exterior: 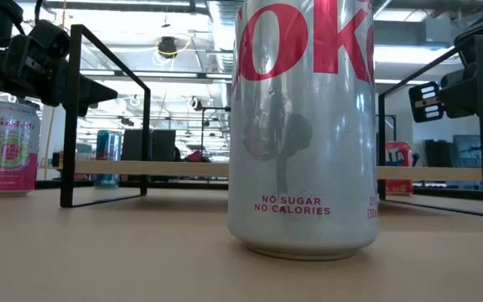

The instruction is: Place canned beverage on shelf

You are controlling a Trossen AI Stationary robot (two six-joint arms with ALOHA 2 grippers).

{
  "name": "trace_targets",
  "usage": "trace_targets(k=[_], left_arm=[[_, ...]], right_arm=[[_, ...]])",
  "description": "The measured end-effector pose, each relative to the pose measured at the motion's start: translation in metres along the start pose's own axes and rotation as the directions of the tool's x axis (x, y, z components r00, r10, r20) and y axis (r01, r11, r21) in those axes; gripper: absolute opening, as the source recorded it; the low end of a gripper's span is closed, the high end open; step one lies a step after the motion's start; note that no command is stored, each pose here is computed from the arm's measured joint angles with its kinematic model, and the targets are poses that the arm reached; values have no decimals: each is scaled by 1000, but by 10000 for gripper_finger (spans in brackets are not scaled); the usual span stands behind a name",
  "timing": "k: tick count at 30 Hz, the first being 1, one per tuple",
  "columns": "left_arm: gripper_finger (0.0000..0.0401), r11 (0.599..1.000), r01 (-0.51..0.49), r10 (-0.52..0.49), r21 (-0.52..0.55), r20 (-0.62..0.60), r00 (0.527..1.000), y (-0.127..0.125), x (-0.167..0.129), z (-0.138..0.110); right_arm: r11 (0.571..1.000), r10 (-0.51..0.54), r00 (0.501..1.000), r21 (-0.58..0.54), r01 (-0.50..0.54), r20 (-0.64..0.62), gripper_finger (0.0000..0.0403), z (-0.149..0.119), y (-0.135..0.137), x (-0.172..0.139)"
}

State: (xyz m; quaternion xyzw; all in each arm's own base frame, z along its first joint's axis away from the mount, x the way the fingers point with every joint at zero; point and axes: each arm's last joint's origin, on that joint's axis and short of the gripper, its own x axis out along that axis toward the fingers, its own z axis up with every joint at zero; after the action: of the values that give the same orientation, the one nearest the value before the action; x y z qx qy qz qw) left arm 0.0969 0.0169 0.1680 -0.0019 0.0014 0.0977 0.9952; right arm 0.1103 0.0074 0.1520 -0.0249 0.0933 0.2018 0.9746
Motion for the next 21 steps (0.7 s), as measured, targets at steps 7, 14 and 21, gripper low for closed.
trace_targets(k=[7,14,21], left_arm=[[0,1000,0,0,0,0,1000,0,0,0],[0,1000,0,0,-17,0,1000,0,0,0],[0,930,4,-4,-368,3,1000,0,0,0]], right_arm=[[1000,0,1000,0,0,0,38,0,0,0],[1000,-1,1000,-4,1,7,38,1,0,0],[1000,-2,1000,-12,3,23,38,2,0,0]])
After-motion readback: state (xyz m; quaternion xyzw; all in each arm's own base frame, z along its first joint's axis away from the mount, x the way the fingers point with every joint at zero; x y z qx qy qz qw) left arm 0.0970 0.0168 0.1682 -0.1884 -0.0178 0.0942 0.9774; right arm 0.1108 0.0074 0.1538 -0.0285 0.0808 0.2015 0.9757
